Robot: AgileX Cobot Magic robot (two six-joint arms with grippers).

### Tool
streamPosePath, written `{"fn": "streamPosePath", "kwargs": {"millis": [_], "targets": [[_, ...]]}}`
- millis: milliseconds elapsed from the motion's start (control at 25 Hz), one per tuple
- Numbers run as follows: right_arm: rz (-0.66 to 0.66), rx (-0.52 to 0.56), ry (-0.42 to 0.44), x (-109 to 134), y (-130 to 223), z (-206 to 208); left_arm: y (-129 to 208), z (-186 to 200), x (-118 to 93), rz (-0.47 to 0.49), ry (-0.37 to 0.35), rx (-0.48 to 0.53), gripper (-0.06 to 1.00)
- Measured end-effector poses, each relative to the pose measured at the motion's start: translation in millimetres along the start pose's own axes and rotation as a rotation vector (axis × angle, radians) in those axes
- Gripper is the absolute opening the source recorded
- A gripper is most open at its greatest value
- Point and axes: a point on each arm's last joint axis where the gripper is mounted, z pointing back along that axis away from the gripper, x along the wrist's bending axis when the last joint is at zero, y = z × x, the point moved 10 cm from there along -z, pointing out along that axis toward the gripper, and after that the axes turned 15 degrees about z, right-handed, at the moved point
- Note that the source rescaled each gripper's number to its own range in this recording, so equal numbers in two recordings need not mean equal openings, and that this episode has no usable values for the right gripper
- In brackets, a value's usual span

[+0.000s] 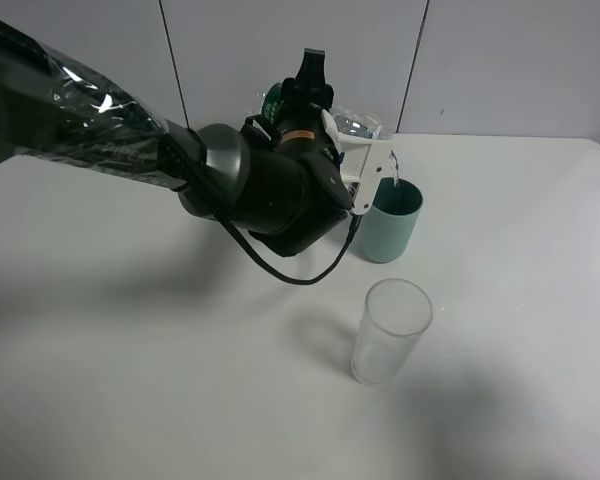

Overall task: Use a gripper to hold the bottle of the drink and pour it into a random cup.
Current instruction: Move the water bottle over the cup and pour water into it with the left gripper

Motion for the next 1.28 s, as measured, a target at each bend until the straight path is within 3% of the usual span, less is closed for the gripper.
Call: {"fn": "streamPosePath", "kwargs": {"millis": [1280], "targets": [[0.000,0.000,0.000,0.0,0.0,0.0,-4.0,-0.3,5.3,-0.043,-0.028,-0.021,0.01]]}}
